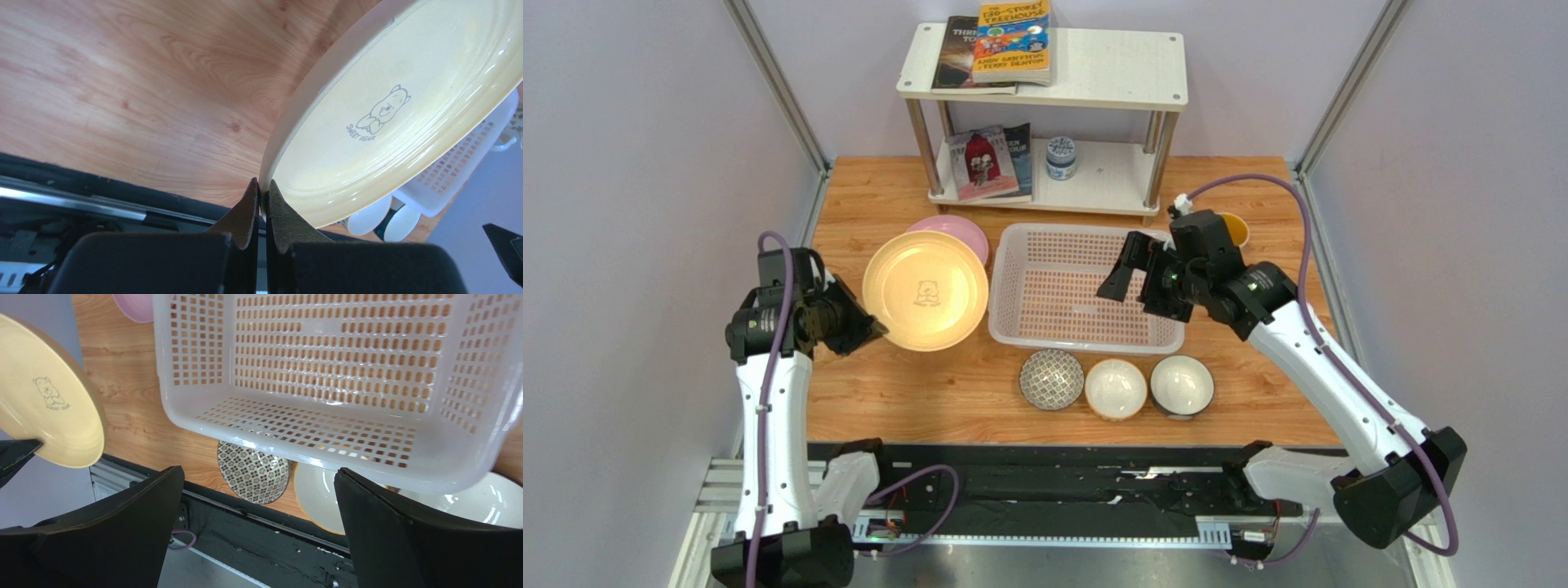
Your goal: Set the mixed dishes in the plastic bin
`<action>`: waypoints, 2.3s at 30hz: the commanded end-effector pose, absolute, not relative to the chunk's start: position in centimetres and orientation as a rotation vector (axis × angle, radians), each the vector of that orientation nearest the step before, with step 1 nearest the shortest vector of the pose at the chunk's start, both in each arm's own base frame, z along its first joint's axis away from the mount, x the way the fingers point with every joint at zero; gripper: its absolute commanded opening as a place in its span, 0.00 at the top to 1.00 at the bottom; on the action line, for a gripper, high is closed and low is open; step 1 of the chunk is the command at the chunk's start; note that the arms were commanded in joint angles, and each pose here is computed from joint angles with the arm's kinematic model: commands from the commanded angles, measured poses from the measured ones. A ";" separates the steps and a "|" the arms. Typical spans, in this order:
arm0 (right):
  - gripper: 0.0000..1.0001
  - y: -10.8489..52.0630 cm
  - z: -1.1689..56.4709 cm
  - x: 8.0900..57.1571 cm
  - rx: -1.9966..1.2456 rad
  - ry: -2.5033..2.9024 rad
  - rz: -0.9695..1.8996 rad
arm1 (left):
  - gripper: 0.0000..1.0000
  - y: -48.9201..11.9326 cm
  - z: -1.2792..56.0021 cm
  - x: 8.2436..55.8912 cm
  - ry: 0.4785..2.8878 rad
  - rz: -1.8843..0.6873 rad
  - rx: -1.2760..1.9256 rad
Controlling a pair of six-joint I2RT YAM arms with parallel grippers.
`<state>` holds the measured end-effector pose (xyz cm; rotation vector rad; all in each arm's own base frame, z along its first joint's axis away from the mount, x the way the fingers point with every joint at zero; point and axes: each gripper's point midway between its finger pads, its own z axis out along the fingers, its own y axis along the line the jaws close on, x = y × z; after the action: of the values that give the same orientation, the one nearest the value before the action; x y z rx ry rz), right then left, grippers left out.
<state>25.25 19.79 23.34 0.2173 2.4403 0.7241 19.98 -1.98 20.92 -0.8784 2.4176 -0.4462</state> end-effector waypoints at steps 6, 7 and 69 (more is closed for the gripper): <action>0.00 26.6 25.8 25.3 0.186 2.374 0.925 | 1.00 -8.4 24.1 23.3 2.364 -0.676 -0.722; 0.01 27.6 25.4 24.8 0.156 2.388 0.927 | 1.00 -8.7 23.9 23.5 2.374 -0.668 -0.714; 1.00 22.5 13.0 31.1 0.451 2.661 0.685 | 0.41 -9.2 20.0 20.1 2.569 -0.463 -0.572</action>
<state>29.94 20.77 11.46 0.5170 2.6844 0.5897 20.18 -9.40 19.23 -0.6065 2.5912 -0.4677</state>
